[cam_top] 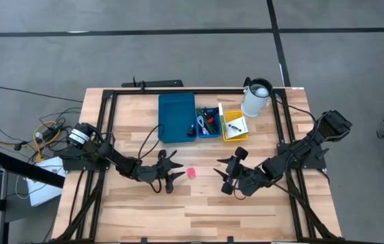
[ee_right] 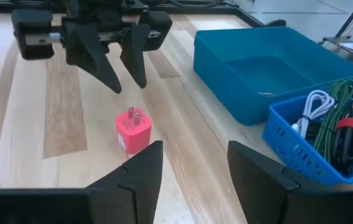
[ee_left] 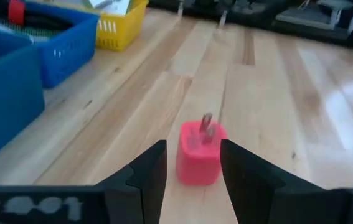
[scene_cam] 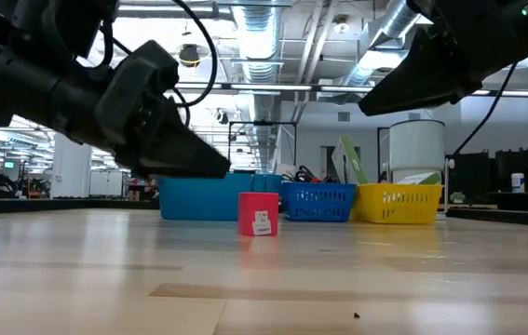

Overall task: Pick and place items into bin
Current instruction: Put the pink charger adapter into the left blue bin

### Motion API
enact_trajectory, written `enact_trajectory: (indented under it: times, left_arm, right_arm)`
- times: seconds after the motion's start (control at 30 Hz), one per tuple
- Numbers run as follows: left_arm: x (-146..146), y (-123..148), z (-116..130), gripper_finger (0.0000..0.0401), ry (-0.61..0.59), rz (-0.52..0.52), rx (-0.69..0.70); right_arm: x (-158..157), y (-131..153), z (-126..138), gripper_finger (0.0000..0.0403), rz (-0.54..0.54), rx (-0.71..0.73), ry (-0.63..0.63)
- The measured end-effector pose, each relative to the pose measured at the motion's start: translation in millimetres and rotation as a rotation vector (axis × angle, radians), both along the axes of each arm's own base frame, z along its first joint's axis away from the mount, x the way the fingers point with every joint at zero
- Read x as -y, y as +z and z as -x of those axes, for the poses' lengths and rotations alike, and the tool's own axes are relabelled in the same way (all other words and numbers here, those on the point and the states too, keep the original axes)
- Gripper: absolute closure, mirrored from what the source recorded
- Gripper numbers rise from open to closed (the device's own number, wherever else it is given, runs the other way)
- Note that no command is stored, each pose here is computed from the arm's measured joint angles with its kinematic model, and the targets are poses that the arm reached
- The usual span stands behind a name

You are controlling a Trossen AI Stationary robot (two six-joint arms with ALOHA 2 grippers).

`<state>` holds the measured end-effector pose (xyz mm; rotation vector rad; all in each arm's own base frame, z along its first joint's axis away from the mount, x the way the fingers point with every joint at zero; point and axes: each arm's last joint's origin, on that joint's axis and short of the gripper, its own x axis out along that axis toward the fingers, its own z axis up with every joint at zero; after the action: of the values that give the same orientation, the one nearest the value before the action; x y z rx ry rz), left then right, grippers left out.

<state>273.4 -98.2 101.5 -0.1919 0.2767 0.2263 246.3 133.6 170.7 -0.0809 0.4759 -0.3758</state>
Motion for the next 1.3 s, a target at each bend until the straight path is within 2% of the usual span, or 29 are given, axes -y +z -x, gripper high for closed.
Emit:
enact_trajectory:
  times: [0.23,0.67,0.93,1.1,1.3]
  left_arm:
    - [0,-5,2,0.0263,0.002,0.025,-0.050]
    - [2,-14,4,0.0261,-0.084,0.067,-0.128]
    - [5,-35,-6,0.0222,-0.095,0.104,-0.138]
    - [5,-36,-10,0.0197,-0.121,0.092,-0.118]
    - [4,-38,-10,0.0181,-0.099,0.078,-0.134]
  right_arm:
    - [0,0,0,0.0228,-0.007,0.003,-0.003]
    - [-1,0,0,0.0229,-0.022,-0.006,0.016]
    - [-1,0,0,0.0231,-0.023,-0.004,0.016]
    - [-1,0,0,0.0228,-0.025,-0.003,0.017]
    - [-4,0,1,0.0227,-0.029,-0.005,0.035]
